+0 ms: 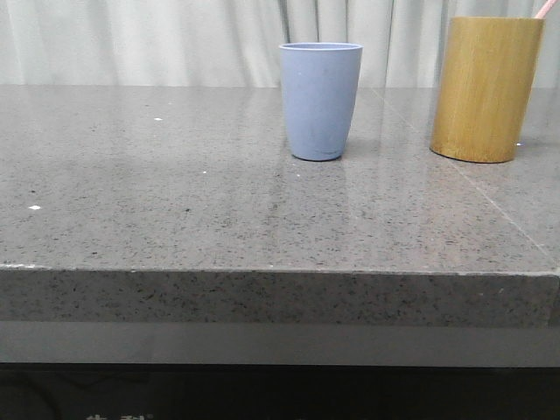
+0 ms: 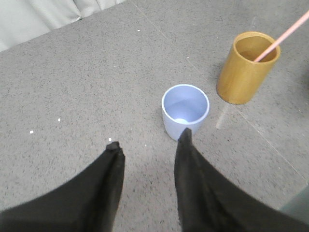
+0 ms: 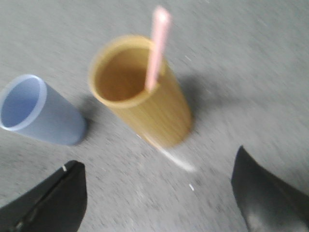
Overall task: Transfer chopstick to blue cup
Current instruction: 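Release the blue cup and withdraw the left gripper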
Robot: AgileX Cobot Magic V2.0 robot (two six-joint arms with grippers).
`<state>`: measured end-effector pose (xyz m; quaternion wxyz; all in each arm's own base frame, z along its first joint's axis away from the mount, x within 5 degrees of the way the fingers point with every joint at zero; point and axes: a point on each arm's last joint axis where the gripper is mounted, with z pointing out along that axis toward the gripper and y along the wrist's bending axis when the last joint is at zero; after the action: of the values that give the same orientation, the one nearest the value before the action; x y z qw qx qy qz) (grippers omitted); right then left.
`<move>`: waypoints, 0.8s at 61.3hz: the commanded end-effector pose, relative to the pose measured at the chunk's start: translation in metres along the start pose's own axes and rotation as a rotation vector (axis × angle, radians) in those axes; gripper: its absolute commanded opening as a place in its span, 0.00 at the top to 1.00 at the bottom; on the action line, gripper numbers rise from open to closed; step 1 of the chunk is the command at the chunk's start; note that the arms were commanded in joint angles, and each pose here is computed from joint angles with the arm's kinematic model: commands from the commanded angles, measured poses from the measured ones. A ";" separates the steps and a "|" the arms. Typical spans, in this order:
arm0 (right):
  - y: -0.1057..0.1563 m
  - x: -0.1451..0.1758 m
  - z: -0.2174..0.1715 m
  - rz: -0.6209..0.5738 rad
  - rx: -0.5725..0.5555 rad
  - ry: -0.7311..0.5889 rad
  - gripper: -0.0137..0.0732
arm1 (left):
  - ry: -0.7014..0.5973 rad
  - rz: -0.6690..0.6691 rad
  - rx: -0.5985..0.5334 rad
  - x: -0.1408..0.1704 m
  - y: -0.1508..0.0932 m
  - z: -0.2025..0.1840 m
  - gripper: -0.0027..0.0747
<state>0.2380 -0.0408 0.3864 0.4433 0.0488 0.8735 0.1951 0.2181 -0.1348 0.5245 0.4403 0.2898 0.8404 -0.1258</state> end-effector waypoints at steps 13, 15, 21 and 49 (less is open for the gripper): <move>0.000 -0.048 0.013 -0.035 -0.045 -0.129 0.19 | -0.120 -0.020 -0.002 0.064 -0.010 -0.052 0.63; 0.001 -0.050 0.019 -0.040 -0.051 -0.125 0.20 | -0.120 -0.023 0.002 0.072 -0.012 -0.053 0.63; 0.005 -0.060 0.035 -0.077 -0.063 -0.109 0.23 | -0.110 -0.031 0.009 0.101 -0.015 -0.054 0.63; 0.004 -0.066 0.068 -0.106 -0.088 -0.038 0.66 | -0.092 -0.035 0.011 0.132 -0.018 -0.056 0.63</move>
<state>0.3380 -0.0353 0.3751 0.4241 -0.0045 0.8788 0.2187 0.1115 -0.0733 0.4365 0.4341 0.2840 0.8445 -0.1336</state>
